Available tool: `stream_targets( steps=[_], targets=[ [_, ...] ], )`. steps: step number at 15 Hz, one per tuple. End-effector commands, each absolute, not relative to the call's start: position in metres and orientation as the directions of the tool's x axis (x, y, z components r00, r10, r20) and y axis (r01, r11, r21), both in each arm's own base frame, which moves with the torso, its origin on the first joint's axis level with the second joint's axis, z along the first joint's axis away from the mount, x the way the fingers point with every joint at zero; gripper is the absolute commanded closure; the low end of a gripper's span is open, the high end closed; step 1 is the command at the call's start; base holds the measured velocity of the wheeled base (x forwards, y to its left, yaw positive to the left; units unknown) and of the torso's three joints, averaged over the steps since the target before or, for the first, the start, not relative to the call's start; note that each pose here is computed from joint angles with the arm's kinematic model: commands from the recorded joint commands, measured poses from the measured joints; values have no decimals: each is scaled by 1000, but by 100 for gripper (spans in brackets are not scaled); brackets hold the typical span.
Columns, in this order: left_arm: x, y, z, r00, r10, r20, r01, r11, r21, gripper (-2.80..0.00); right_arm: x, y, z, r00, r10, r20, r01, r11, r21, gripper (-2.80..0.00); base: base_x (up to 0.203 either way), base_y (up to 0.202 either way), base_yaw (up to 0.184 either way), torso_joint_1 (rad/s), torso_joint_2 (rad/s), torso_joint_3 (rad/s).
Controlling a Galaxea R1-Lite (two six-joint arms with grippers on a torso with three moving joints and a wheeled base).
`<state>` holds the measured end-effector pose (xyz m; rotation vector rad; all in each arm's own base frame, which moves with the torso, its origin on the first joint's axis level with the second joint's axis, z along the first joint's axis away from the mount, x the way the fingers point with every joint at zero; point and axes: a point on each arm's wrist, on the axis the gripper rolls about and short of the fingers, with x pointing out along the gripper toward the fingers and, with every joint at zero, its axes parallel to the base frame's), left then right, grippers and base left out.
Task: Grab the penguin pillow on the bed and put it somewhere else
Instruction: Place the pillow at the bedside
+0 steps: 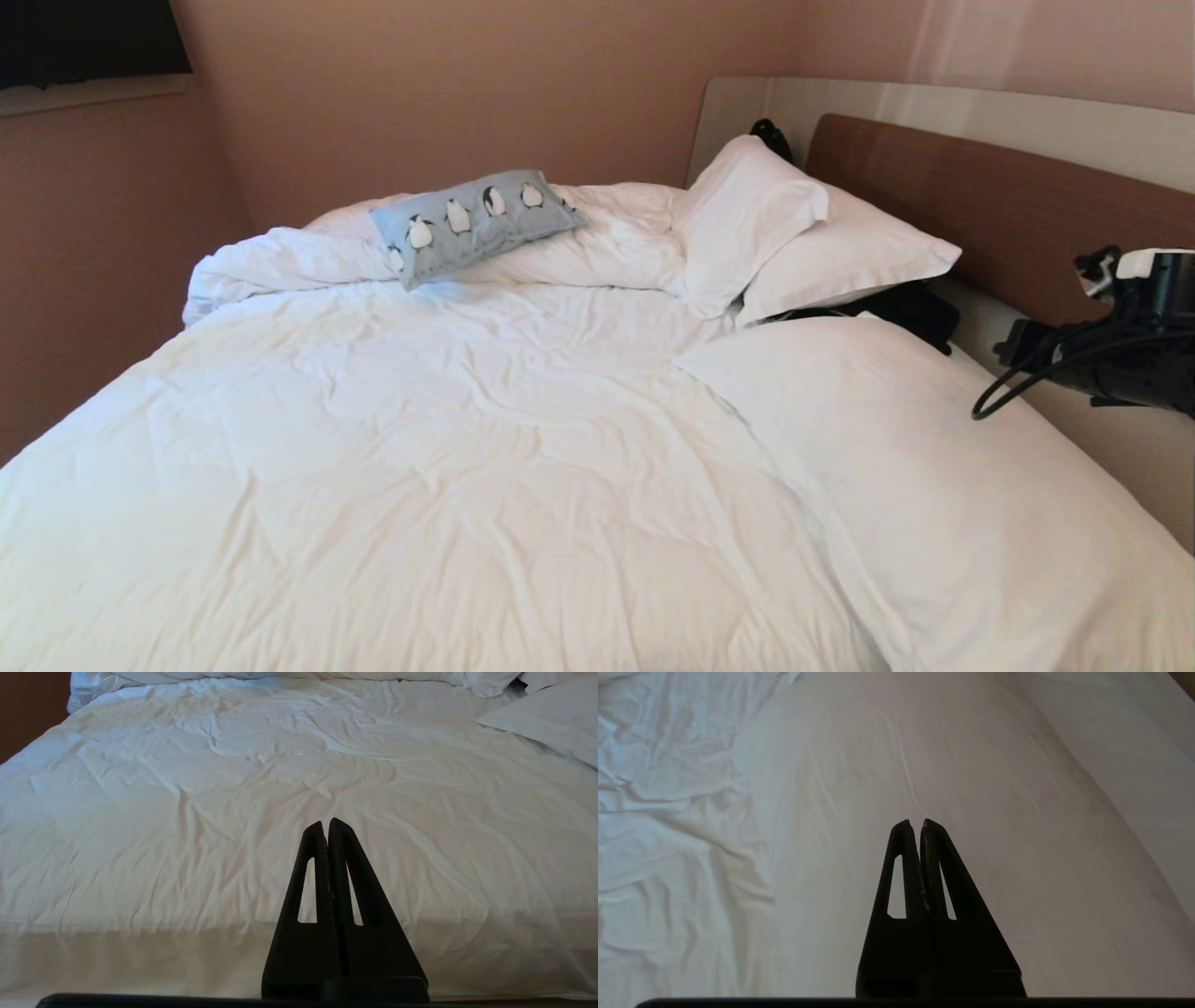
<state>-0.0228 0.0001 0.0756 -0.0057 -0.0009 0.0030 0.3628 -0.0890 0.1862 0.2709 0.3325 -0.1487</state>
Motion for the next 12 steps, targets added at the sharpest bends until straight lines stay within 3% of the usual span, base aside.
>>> stream_targets(
  steps=[1, 5, 9, 12],
  targets=[
    [-23, 0, 76, 1000, 3, 2, -3, 1000, -6, 0, 391, -99, 156, 914, -103, -392, 204, 952, 227, 0, 0, 0, 0, 0, 0, 0],
    [-23, 0, 76, 1000, 3, 1, -3, 1000, -6, 0, 419, -110, 139, 914, -113, -390, 198, 963, 185, 0, 0, 0, 0, 0, 0, 0],
    [-23, 0, 76, 1000, 3, 0, -3, 1000, -6, 0, 426, -114, 154, 914, -116, -390, 195, 966, 170, 0, 0, 0, 0, 0, 0, 0],
    [-23, 0, 76, 1000, 3, 0, -3, 1000, -6, 0, 428, -118, 176, 854, -105, -510, 226, 957, 181, 0, 0, 0, 0, 0, 0, 0]
  ],
)
